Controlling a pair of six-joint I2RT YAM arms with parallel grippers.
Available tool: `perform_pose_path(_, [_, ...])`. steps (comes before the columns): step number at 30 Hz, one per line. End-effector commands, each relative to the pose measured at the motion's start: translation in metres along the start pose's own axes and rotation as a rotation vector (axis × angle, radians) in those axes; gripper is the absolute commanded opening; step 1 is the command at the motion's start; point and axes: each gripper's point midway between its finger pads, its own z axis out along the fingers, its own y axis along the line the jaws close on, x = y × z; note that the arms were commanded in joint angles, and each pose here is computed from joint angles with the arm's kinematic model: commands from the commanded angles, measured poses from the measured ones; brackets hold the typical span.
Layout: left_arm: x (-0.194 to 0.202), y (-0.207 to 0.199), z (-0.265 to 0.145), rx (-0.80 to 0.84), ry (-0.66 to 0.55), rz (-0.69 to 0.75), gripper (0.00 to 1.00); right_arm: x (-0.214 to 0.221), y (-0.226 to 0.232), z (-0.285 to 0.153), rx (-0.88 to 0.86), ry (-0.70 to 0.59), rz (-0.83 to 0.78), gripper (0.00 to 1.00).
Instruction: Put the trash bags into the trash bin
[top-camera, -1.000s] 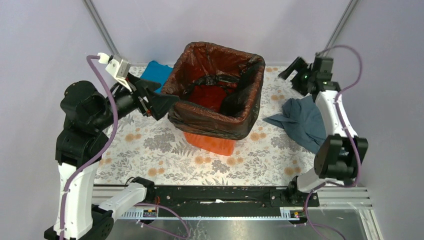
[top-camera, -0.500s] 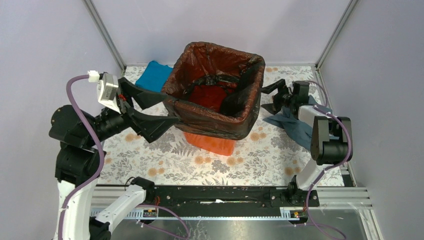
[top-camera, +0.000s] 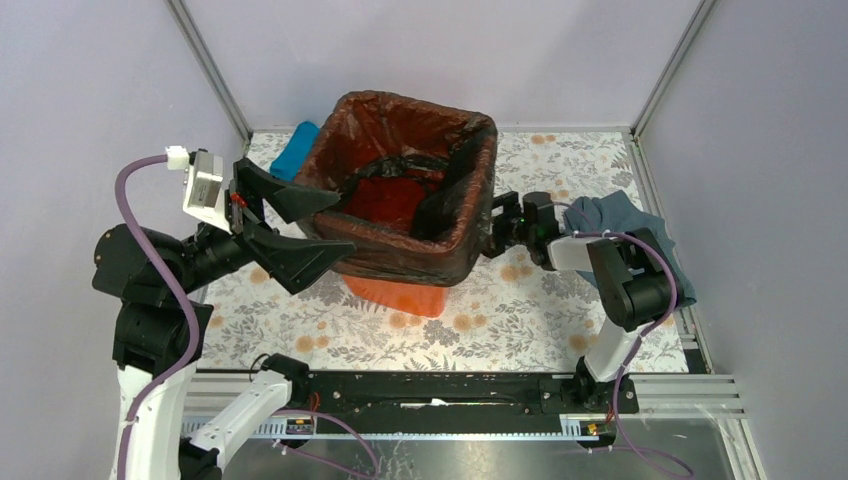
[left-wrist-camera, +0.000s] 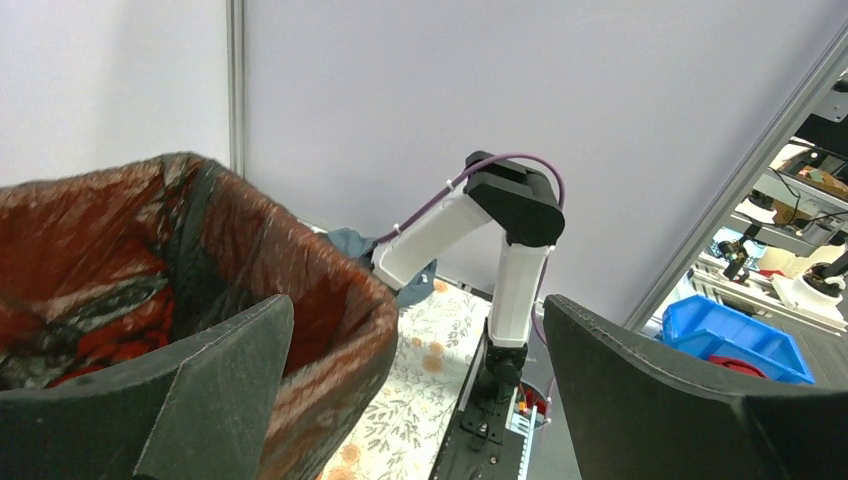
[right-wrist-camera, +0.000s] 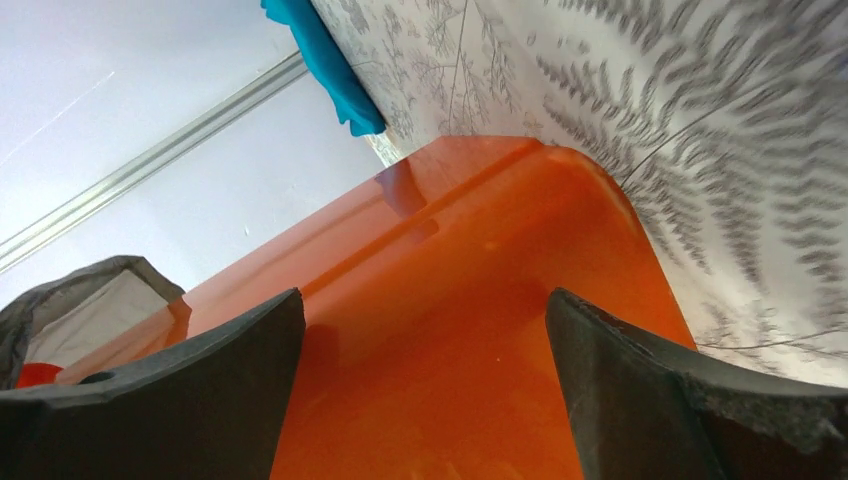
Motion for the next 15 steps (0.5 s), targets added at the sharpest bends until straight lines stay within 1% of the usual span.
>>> perform_pose_path(1, [-0.021,-0.02,-0.006,0.026,-0.054,0.056,0.99,0.048,0.022,0.022,-0.047,0.019,0.056,0.95])
perform_pose_path(5, [-0.019,-0.019,-0.008,0.015,-0.055,0.048,0.99,0.096,0.034,0.052,-0.021,0.079,-0.043,0.95])
perform_pose_path(9, [-0.021,-0.021,-0.009,0.013,-0.058,0.039,0.99,0.146,0.031,0.071,-0.01,0.116,-0.021,0.96])
perform_pose_path(12, [-0.023,-0.023,-0.01,0.016,-0.061,0.036,0.99,0.184,0.029,0.083,0.015,0.138,-0.045,0.96])
perform_pose_path(15, [-0.024,-0.022,-0.009,0.013,-0.064,0.032,0.99,0.22,0.033,0.094,-0.024,0.15,0.004,0.96])
